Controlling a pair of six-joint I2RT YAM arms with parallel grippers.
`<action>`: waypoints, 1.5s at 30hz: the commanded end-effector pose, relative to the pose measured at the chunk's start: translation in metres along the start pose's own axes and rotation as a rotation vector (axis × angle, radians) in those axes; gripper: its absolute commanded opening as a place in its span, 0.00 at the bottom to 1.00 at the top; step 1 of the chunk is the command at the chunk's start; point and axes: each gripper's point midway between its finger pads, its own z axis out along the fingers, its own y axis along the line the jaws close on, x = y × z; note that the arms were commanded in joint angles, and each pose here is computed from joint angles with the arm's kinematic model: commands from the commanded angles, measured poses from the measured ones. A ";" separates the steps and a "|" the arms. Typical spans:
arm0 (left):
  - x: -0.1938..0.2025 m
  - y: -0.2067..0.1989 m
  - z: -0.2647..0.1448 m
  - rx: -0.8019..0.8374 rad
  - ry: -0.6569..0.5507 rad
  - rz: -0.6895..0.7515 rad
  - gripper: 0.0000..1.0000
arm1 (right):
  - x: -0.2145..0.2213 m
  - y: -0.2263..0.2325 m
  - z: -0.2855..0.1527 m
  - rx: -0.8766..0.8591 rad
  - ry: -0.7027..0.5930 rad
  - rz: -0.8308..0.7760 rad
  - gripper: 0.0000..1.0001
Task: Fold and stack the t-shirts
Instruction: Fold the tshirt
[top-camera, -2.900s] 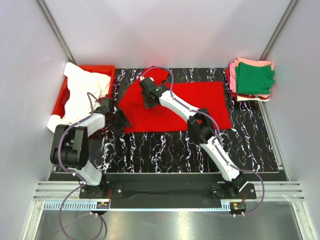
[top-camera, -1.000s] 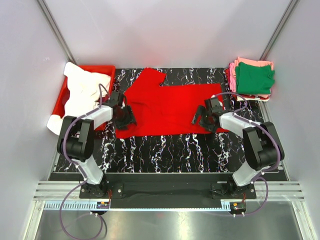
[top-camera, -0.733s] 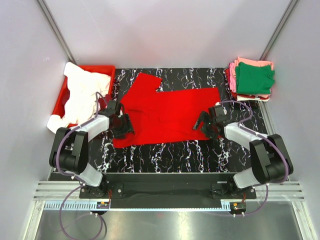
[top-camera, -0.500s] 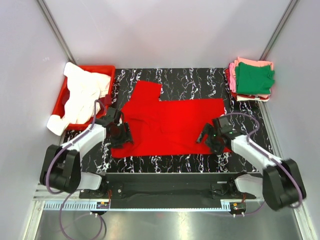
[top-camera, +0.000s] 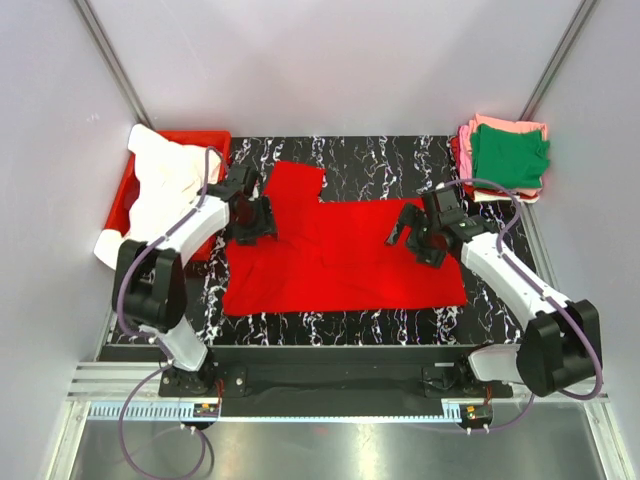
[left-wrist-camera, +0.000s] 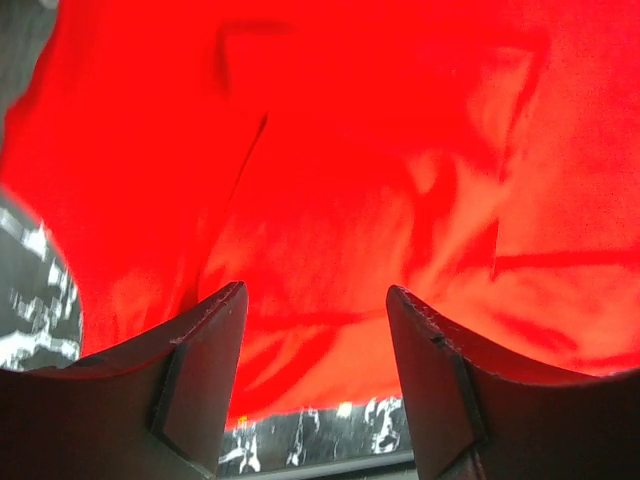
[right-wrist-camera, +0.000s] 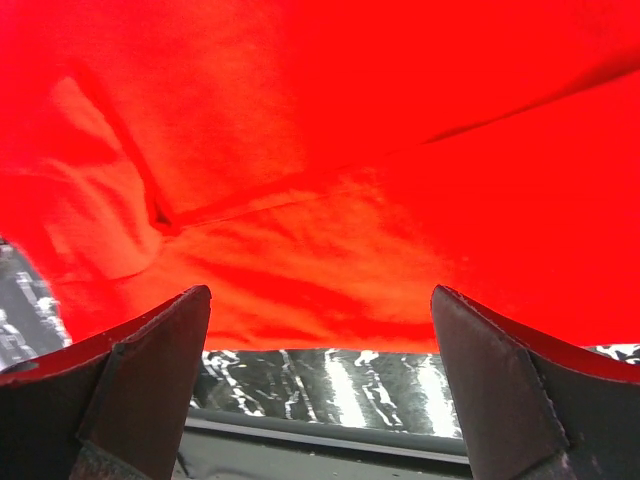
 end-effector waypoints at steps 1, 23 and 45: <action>-0.026 -0.011 0.013 -0.008 -0.014 0.043 0.62 | -0.007 0.007 0.006 -0.004 -0.001 -0.043 0.98; -0.192 -0.103 0.069 0.119 -0.203 0.170 0.69 | 0.018 -0.022 0.008 0.034 0.018 -0.056 1.00; -0.302 -0.056 0.150 0.362 -0.413 -0.129 0.71 | 0.024 -0.008 -0.030 -0.105 -0.020 -0.053 0.98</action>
